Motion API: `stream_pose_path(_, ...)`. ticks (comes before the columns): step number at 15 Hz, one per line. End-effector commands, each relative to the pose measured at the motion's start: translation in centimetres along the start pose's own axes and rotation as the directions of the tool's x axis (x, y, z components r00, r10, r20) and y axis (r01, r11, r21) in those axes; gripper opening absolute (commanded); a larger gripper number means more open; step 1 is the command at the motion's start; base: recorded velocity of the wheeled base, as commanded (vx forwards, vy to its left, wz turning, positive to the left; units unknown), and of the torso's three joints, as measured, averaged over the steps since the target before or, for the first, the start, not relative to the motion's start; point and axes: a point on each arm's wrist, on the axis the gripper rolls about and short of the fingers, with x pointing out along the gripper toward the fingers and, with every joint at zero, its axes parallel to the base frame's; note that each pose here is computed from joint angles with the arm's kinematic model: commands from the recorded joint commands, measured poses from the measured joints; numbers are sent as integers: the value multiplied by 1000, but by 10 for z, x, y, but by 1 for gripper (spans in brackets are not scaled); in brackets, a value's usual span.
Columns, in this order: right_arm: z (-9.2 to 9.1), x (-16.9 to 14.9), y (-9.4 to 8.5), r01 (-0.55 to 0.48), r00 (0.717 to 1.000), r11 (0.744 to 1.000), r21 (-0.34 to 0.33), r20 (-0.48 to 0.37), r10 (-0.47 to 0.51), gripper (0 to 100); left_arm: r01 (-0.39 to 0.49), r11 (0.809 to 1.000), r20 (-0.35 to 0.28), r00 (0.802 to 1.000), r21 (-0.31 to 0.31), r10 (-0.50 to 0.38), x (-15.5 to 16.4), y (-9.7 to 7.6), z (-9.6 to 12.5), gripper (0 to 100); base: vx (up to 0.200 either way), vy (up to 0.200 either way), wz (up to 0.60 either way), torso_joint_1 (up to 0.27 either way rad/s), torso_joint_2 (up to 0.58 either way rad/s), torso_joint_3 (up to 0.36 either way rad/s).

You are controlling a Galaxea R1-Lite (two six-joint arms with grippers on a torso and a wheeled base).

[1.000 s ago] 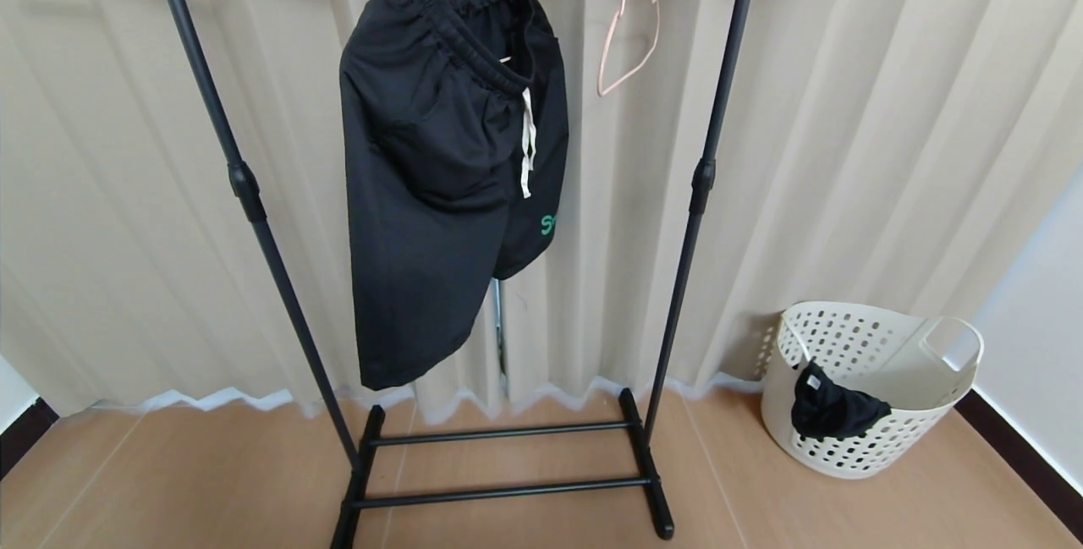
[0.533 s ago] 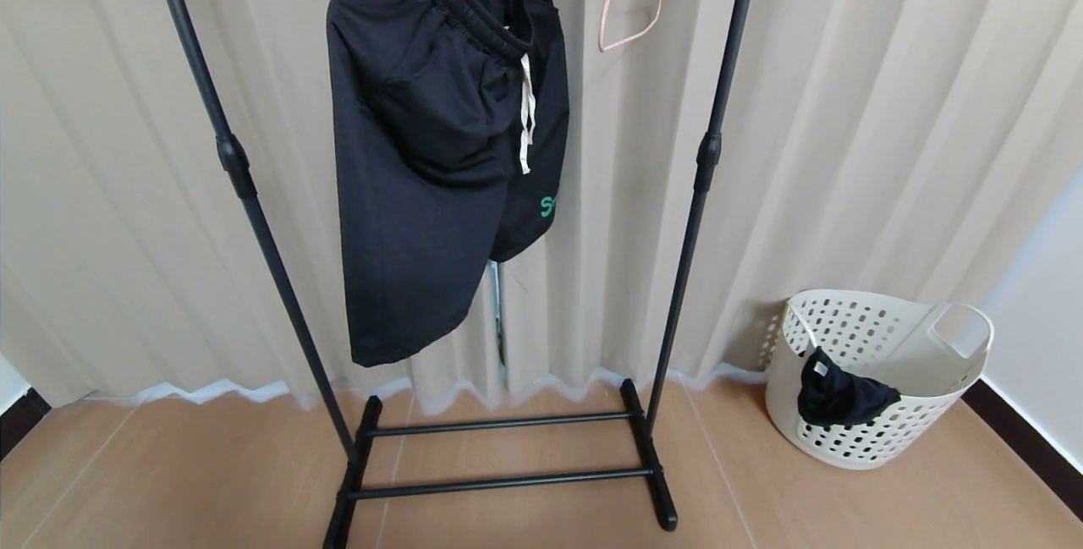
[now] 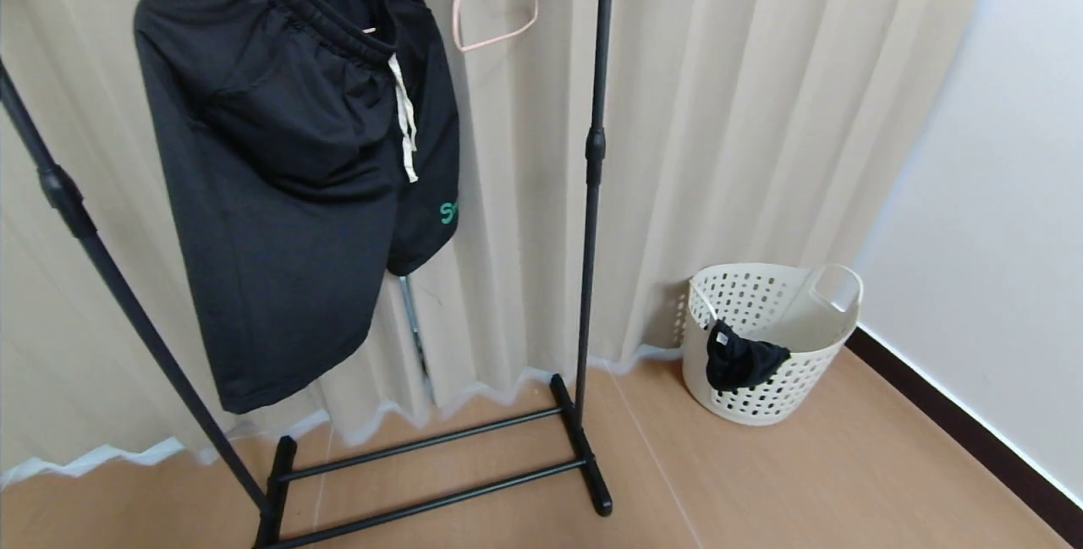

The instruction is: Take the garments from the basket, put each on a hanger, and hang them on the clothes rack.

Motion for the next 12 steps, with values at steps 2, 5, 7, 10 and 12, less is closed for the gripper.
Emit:
stream_pose_path(2,0,0,0,-2,1000,1000,0,-2,2,100,-1,1000,-1,1000,0,1,0,0,0,100,0,-200,0,5,7,2)
stream_pose_path(5,0,0,0,-2,1000,1000,0,-2,2,100,-1,1000,-1,1000,0,1,0,0,0,100,0,-200,0,1,4,7)
stream_pose_path(7,0,0,0,-2,1000,1000,0,-2,2,100,-2,1000,-1,1000,0,2,0,0,0,100,0,-200,0,0,2,2)
stream_pose_path(10,0,0,0,-2,1000,1000,0,-2,2,100,-2,1000,-1,1000,0,2,0,0,0,100,0,-200,0,2,4,2)
stream_pose_path(12,0,0,0,-2,1000,1000,0,-2,2,100,-2,1000,-1,1000,0,2,0,0,0,100,0,-200,0,2,0,0)
